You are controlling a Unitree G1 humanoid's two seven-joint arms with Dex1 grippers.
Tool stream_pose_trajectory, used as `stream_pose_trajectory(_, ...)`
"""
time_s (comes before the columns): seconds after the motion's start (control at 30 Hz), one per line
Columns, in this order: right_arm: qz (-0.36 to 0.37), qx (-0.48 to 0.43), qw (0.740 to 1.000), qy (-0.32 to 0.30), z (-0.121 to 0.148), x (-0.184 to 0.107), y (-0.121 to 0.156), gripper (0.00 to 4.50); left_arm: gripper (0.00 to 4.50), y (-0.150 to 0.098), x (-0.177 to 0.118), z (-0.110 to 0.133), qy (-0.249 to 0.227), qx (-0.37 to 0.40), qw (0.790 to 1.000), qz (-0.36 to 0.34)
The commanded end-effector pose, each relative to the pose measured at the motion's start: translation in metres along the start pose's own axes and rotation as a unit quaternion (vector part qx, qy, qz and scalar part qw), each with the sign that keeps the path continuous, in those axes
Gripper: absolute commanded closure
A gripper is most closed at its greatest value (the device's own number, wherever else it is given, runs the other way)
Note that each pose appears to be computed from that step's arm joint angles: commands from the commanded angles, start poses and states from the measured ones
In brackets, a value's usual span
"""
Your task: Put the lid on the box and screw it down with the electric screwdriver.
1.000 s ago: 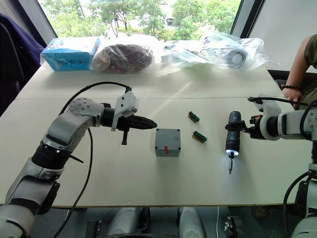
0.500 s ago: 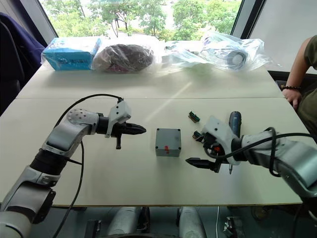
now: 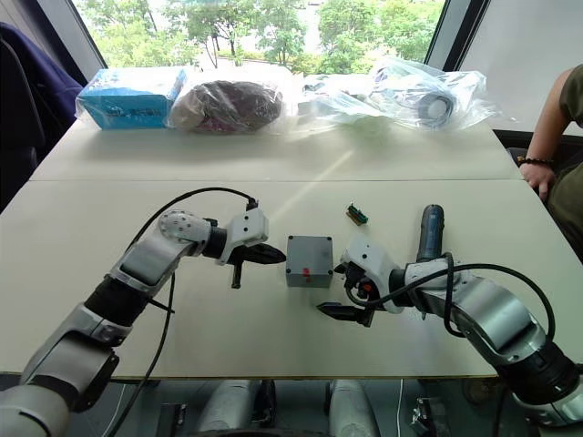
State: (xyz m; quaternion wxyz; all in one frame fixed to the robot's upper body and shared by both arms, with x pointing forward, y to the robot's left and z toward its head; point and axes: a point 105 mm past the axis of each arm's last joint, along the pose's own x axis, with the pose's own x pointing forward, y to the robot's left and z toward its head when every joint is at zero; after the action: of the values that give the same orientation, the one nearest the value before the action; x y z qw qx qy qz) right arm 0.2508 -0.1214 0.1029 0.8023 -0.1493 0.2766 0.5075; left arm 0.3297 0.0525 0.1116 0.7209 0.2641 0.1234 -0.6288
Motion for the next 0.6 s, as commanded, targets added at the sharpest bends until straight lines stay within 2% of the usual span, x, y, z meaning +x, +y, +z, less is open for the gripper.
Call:
stream_pose_trajectory(0.03,0.034,-0.015,0.999,-0.026,0.017,-0.002,0.015,0.02,4.50,0.012,0.005,0.017,-0.024,0.036,0.999,0.022)
stream_pose_trajectory(0.2,0.046,-0.002,0.998,-0.047,0.027,-0.005,0.023,0.02,4.50,0.016,0.003,0.015,-0.016,0.047,0.998,0.033)
stream_pose_trajectory(0.33,0.008,-0.033,0.999,-0.011,0.019,-0.020,0.013,0.02,4.50,0.019,-0.015,0.000,0.023,0.057,0.997,0.043)
stream_pose_trajectory(0.43,-0.031,-0.062,0.998,0.013,0.013,-0.028,-0.003,0.02,4.50,0.011,-0.025,-0.009,0.043,0.056,0.997,0.027)
stream_pose_trajectory(0.6,-0.071,-0.099,0.992,0.015,0.014,-0.023,-0.030,0.02,4.50,-0.015,-0.024,-0.012,0.041,0.041,0.998,-0.021)
